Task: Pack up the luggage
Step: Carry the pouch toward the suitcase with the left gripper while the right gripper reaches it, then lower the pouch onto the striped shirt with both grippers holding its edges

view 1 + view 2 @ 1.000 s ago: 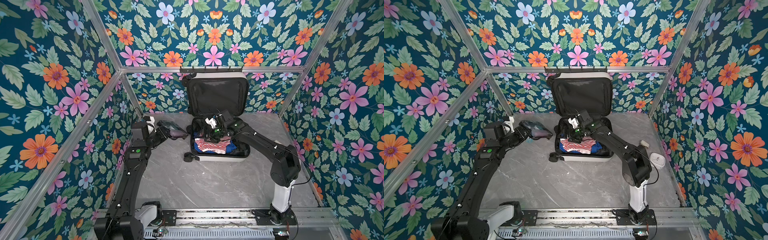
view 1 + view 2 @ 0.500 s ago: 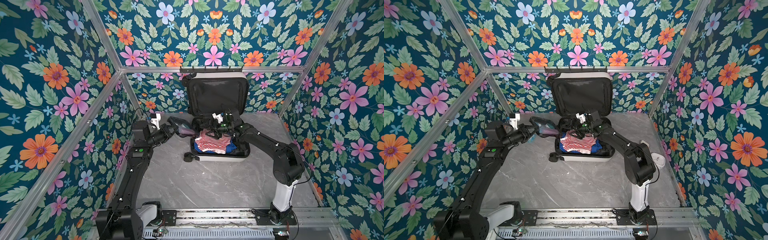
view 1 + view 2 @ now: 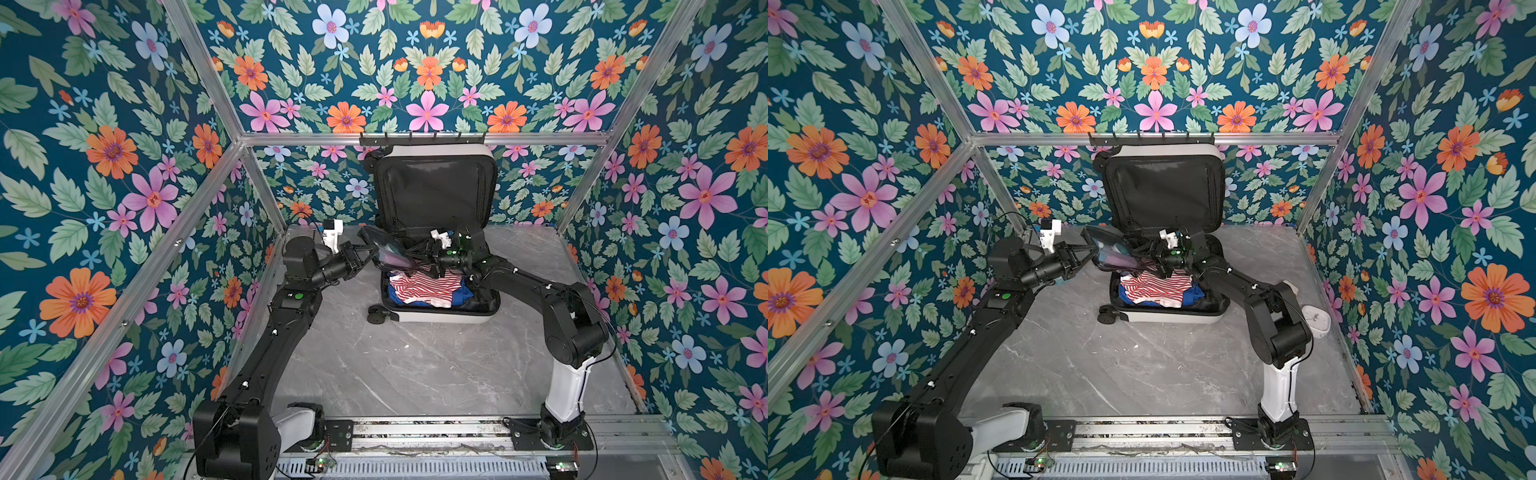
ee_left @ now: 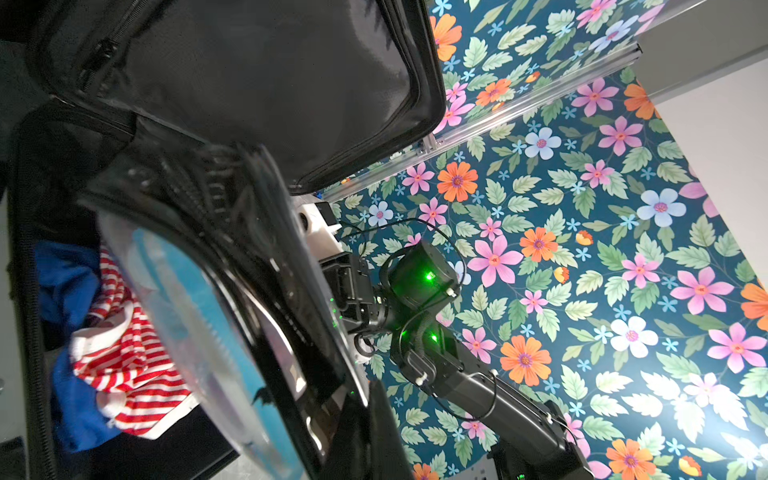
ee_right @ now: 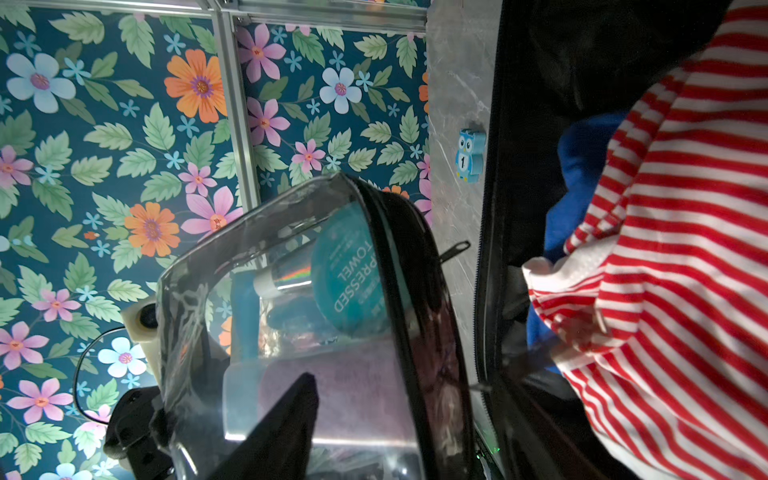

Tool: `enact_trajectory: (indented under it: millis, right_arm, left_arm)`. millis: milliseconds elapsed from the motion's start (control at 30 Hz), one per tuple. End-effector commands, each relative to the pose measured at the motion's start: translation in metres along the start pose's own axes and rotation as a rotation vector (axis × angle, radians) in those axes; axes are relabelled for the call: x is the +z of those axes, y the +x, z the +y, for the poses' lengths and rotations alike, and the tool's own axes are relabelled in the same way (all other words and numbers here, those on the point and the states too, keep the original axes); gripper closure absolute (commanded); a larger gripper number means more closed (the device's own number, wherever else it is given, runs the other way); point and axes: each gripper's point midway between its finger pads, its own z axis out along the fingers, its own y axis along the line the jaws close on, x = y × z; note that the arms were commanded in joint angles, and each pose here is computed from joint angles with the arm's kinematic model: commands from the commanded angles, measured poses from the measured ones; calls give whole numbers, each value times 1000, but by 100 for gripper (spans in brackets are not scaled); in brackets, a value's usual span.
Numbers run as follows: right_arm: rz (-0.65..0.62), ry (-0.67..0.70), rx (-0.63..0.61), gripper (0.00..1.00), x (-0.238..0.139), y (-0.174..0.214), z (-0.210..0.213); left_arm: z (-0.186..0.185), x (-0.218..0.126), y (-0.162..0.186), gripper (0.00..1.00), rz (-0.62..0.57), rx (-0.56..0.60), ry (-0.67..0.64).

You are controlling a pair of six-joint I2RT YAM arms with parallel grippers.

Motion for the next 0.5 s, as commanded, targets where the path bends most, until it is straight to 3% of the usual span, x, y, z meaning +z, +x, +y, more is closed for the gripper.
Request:
enact_trajectory:
  millis: [0, 167, 467]
  right_arm:
    - [0, -94, -32, 51, -2, 0, 23]
    - [-18, -102, -48, 74, -13, 5, 31]
    - [-87, -72, -65, 92, -51, 9, 30]
  left_arm:
    - [-15, 4, -6, 100, -24, 53, 50]
    - [-4, 11, -3, 100, -17, 36, 36]
    - [20, 33, 10, 100, 29, 14, 14]
